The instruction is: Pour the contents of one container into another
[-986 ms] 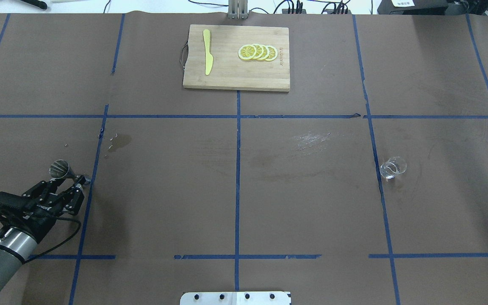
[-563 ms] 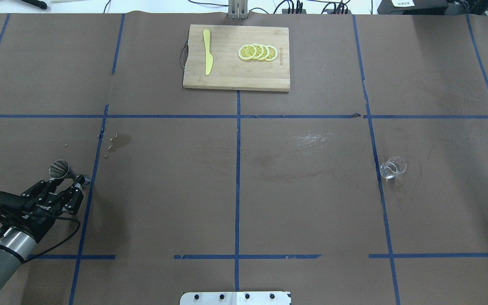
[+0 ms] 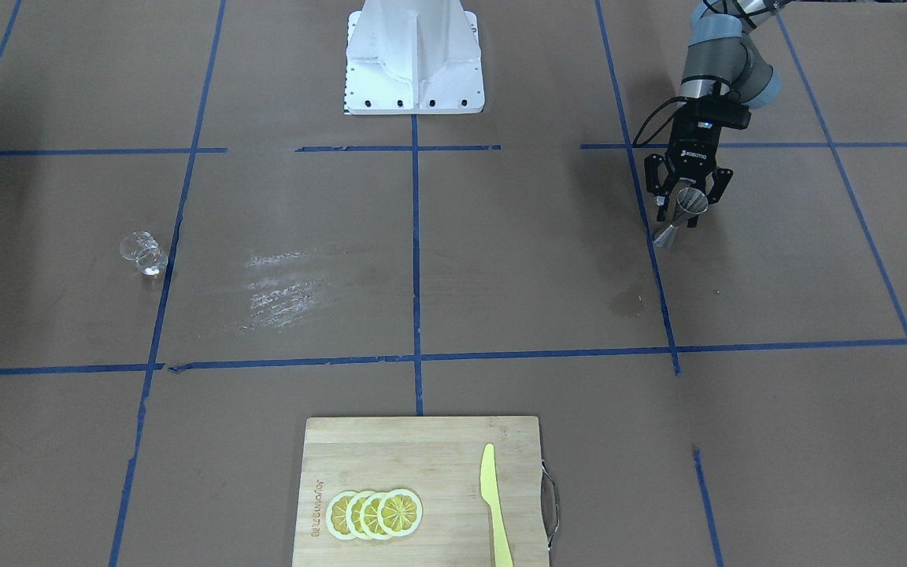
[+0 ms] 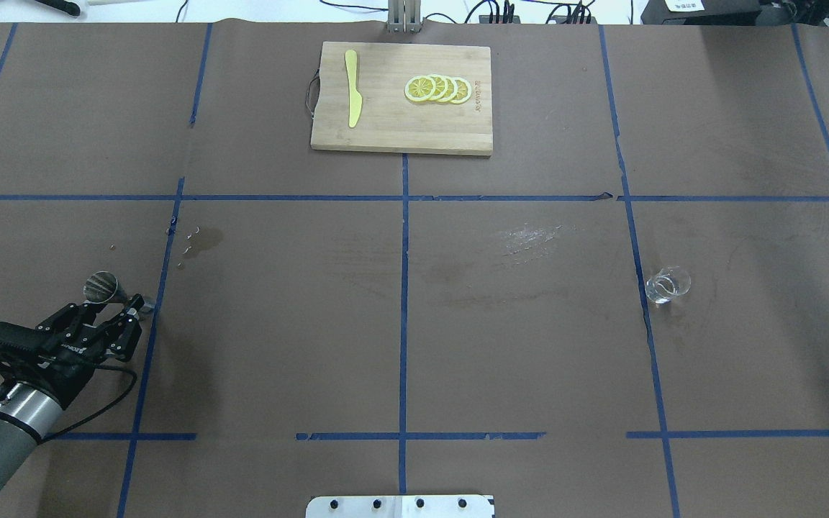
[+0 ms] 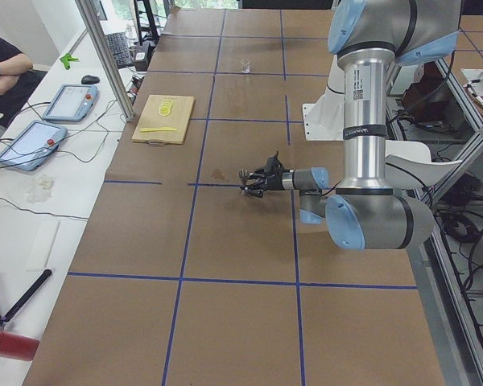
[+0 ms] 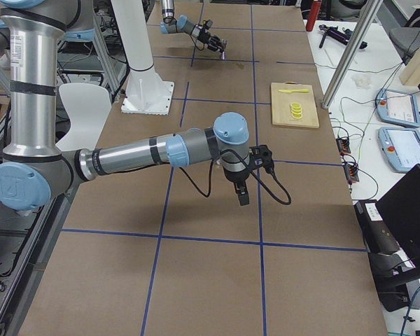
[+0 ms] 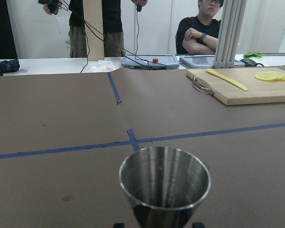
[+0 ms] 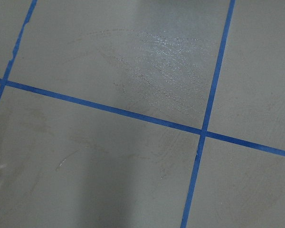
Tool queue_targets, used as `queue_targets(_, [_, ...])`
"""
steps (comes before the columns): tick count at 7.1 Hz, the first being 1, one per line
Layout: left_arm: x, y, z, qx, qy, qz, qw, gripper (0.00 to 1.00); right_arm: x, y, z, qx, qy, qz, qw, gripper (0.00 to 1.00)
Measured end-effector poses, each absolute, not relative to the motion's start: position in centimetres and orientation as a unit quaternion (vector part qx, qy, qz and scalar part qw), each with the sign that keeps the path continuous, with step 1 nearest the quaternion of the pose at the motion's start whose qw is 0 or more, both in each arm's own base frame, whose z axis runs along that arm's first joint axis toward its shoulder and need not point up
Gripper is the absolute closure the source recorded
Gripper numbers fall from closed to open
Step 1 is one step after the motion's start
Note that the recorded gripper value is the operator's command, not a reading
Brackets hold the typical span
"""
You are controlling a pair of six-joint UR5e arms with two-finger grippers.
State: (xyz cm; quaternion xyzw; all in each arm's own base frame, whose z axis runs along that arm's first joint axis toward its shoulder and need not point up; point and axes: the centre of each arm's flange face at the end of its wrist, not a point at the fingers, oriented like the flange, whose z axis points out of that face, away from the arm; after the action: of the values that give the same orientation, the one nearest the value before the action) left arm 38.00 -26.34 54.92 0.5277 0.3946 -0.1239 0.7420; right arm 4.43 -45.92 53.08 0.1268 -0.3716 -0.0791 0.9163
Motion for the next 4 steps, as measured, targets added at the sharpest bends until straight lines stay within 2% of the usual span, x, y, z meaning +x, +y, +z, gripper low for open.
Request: queue_targets(4, [38.13,-26.44,54.75,0.528,0.396,-0.125,0.741,0.8,4.42,-45.92,53.12,0.127,-0.372,-0.079,0.916,0.0])
